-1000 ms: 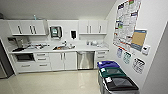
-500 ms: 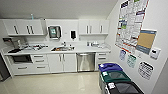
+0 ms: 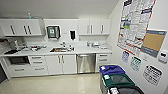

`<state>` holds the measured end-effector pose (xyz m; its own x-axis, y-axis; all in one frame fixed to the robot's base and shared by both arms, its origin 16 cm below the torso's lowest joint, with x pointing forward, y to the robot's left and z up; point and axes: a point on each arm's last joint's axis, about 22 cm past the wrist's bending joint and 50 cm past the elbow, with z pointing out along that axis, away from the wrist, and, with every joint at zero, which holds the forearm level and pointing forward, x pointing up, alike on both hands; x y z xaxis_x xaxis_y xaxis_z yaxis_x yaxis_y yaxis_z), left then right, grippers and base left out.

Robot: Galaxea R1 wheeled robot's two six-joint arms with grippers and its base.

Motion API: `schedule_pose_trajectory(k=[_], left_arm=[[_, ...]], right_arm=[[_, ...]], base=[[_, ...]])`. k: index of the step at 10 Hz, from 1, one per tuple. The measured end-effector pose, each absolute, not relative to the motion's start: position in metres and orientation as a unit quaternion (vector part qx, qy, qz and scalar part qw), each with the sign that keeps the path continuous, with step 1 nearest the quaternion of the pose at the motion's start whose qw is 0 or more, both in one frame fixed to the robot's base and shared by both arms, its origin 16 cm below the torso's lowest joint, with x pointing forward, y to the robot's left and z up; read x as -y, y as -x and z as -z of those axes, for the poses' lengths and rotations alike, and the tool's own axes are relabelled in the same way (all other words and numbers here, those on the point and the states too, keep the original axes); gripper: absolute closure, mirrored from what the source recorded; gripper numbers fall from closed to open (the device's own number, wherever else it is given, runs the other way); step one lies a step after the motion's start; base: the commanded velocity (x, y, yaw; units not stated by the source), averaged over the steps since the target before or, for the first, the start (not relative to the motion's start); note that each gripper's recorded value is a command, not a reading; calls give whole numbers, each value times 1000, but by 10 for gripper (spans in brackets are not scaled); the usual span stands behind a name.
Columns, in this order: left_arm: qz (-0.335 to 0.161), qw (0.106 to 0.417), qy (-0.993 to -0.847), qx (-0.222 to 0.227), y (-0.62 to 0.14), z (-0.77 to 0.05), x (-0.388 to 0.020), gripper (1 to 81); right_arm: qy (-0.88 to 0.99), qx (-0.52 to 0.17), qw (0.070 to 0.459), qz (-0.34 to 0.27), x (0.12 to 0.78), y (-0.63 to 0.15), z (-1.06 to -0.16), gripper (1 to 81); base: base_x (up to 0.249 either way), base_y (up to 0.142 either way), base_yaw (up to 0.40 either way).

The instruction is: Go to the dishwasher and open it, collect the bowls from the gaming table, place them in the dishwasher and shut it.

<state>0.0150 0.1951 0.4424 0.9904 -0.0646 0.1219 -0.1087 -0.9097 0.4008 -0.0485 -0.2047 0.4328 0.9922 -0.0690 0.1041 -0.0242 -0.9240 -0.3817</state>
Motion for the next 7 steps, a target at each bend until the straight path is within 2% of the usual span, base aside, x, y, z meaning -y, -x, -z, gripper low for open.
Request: schedule_pose_trajectory(k=[7], left_arm=[[-54,207,-976,44,-17,-442,-196,10]], right_arm=[[978,-21,198,61,199,40,-434,10]], base=[[143,0,0]])
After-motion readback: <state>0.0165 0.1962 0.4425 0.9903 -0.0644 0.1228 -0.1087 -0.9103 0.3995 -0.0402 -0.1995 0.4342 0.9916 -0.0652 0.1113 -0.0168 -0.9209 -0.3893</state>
